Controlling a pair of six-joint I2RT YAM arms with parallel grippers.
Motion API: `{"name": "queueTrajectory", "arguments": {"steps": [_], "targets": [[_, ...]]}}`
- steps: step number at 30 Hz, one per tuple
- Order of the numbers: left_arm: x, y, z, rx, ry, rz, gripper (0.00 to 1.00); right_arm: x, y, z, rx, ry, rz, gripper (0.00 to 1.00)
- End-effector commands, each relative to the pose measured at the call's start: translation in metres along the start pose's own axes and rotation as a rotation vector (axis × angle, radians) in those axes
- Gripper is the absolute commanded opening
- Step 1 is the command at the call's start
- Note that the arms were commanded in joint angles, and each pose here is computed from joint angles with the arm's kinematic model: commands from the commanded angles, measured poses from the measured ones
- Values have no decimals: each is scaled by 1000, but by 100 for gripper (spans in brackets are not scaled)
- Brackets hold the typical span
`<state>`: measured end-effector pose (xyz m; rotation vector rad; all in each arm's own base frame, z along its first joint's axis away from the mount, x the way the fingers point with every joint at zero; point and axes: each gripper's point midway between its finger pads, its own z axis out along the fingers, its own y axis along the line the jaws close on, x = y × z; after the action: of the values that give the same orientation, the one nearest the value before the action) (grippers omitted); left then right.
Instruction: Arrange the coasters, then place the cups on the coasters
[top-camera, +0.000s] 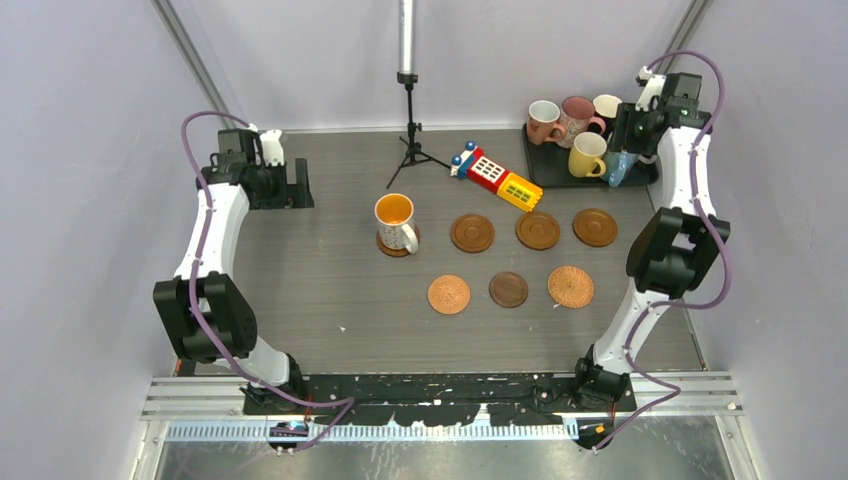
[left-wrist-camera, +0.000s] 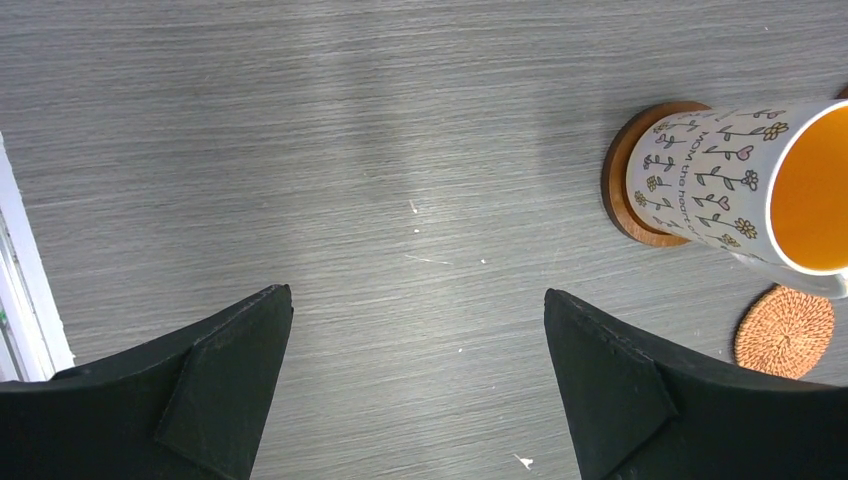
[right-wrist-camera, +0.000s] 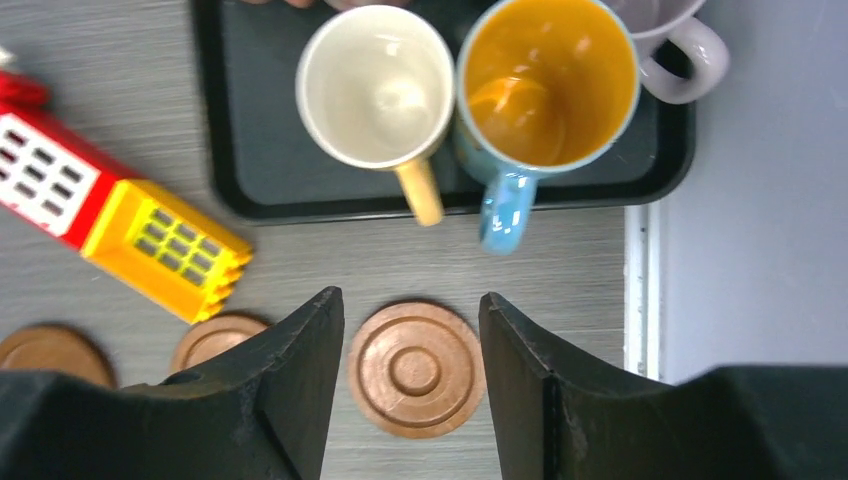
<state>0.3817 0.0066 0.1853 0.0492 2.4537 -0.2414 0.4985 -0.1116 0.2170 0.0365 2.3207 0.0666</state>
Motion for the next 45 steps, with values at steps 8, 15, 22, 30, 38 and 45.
{"name": "queueTrajectory", "arguments": {"steps": [8,15,22,30,38,45], "targets": [[-19,5,-8,-32,-37,-4,100,5,-60,43,277,82,52,49],[-29,7,-9,-39,-41,-9,100,12,-73,70,316,107,67,49],[-35,11,-6,-54,-27,9,100,16,-77,93,314,109,92,47],[-38,13,-1,-51,-17,-1,100,21,-79,111,293,119,78,41],[-43,13,4,-42,-19,-20,100,27,-81,116,296,139,71,40],[-46,12,7,-37,-17,-24,100,34,-84,118,317,160,76,38]]}}
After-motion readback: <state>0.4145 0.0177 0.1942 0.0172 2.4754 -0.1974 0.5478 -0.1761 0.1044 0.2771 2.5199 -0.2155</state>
